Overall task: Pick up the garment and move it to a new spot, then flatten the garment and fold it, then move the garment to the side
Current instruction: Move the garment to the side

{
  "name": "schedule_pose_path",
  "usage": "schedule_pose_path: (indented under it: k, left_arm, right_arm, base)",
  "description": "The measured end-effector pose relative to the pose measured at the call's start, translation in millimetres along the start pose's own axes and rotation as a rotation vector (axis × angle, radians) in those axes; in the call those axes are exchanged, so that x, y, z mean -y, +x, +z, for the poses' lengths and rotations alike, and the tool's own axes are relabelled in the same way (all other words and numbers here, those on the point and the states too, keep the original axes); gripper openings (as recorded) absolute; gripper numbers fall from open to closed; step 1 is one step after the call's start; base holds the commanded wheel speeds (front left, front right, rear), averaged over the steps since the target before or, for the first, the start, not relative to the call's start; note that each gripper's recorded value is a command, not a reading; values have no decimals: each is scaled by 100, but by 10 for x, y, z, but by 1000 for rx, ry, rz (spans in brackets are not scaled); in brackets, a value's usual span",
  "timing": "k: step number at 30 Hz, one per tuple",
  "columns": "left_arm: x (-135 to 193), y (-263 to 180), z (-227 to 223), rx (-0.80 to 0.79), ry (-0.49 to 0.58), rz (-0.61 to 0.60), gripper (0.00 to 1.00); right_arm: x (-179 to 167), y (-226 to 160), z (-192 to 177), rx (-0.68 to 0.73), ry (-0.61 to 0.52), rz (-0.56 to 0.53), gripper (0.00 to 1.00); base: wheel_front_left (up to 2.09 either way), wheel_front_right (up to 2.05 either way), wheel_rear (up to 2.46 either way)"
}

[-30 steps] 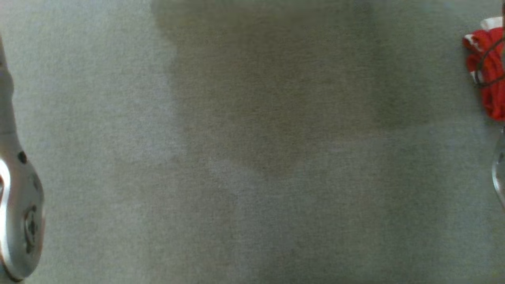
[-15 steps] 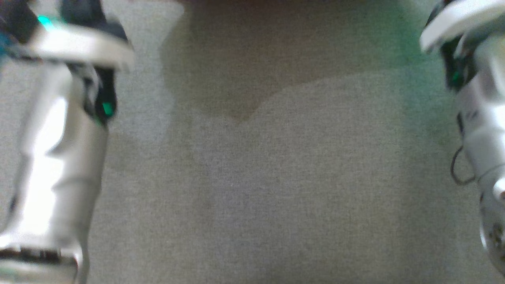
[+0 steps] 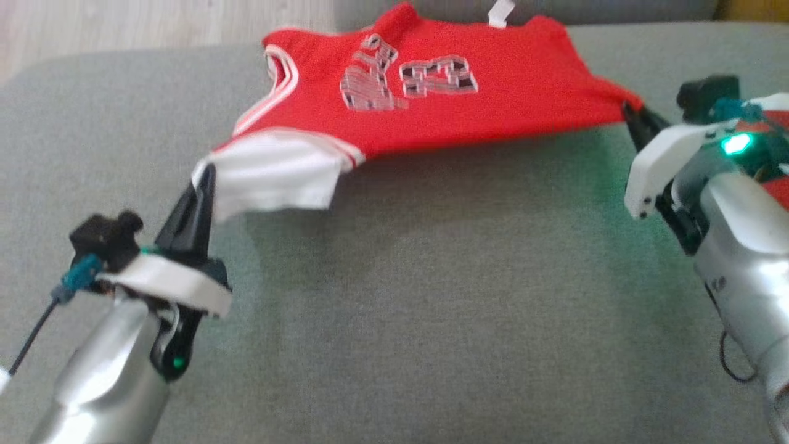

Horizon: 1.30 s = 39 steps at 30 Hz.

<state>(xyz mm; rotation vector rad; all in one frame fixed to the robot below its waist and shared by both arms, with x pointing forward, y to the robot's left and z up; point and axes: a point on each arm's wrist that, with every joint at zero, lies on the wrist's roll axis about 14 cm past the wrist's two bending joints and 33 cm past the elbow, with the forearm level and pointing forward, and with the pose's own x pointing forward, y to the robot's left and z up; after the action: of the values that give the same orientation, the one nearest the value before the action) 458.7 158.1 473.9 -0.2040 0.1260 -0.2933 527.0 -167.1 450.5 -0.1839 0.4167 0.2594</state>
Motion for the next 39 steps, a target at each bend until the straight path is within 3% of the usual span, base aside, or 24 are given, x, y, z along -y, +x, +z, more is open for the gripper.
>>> schedule_pose_path:
  k: [8,21,32,39]
  left_arm:
    - [178,-395,-39,-67,41,-78,0]
    - [442,-969,-97,-140,-15,-155,0]
    - [429,-945,-162,-180,-18,-135,0]
    - [269,-687,-168,-233,30,-109,0]
  right_arm:
    - [9,-422,-144,-86,-58,44,0]
    - [-78,-1064,-474,-216,-9,134,0]
    - [-170,-1022,-615,-244,27,174,0]
    - [-94,-808,-523,-236,40,162,0]
  base:
    - [0,0,0]
    - [0,0,0]
    - [0,0,0]
    - [0,0,0]
